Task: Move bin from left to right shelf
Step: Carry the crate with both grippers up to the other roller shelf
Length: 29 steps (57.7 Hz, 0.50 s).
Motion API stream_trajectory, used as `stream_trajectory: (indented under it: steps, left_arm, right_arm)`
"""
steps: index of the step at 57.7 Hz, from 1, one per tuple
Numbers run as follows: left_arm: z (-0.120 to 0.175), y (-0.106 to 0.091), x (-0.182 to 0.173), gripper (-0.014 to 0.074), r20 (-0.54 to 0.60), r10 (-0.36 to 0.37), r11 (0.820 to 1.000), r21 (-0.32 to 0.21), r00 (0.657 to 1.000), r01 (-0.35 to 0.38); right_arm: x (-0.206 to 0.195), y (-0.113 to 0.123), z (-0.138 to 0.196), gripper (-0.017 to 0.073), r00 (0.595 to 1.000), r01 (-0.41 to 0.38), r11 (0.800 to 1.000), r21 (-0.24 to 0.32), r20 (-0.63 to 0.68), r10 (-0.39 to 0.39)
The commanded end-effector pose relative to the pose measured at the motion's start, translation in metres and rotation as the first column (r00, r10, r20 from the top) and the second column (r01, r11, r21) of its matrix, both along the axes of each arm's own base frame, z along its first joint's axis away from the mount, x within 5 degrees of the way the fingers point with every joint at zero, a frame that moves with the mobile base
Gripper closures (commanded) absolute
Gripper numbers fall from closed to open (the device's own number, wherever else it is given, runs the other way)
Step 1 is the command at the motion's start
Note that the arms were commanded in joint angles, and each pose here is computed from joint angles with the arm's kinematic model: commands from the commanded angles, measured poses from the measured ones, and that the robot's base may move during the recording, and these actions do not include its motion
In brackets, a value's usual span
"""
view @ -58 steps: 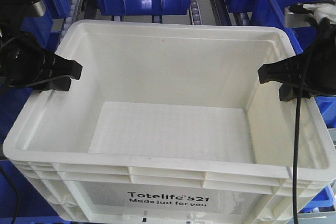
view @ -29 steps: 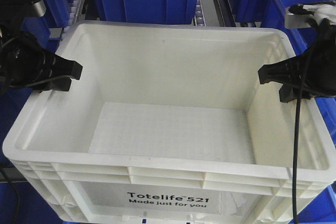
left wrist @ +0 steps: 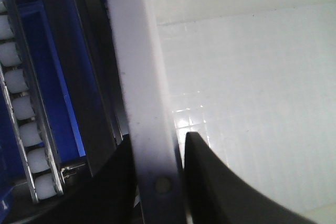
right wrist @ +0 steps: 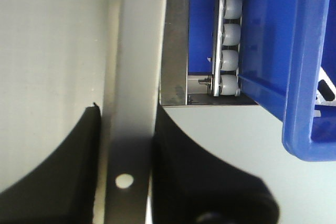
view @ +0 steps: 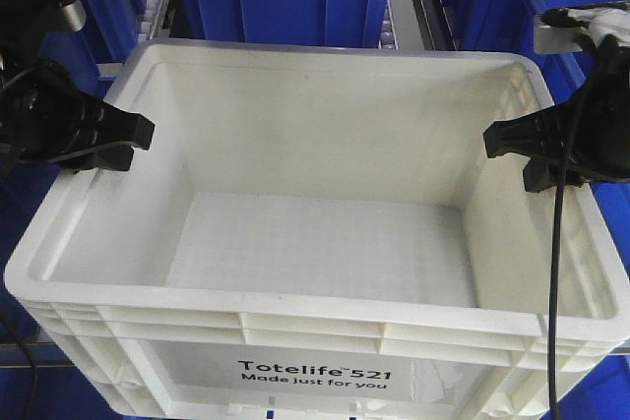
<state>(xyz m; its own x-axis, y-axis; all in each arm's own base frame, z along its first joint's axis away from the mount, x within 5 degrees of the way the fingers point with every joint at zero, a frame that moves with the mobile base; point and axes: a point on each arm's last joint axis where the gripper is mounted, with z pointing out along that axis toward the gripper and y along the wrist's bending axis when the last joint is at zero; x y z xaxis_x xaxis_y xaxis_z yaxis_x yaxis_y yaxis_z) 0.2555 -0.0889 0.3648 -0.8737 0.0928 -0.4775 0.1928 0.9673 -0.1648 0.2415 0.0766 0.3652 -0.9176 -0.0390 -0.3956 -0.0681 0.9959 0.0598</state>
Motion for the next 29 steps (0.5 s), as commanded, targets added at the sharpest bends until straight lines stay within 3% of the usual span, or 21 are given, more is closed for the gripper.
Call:
stream_trajectory:
  steps: [1,29]
  left_arm:
    - [0.0292,-0.0026,-0.0032,0.06,0.178,-0.016,0.997,-0.066,0.984,0.028]
    - [0.0292,-0.0026,-0.0032,0.06,0.178,-0.016,0.997,-0.066,0.984,0.028]
  right_arm:
    - [-0.0041,-0.0023,0.0207,0.0547,0.993,-0.047,0.999,-0.009,0.113,0.047]
    - [-0.0044,-0.0024,0.0205,0.0547,0.993,-0.046,0.999,-0.01,0.109,0.047]
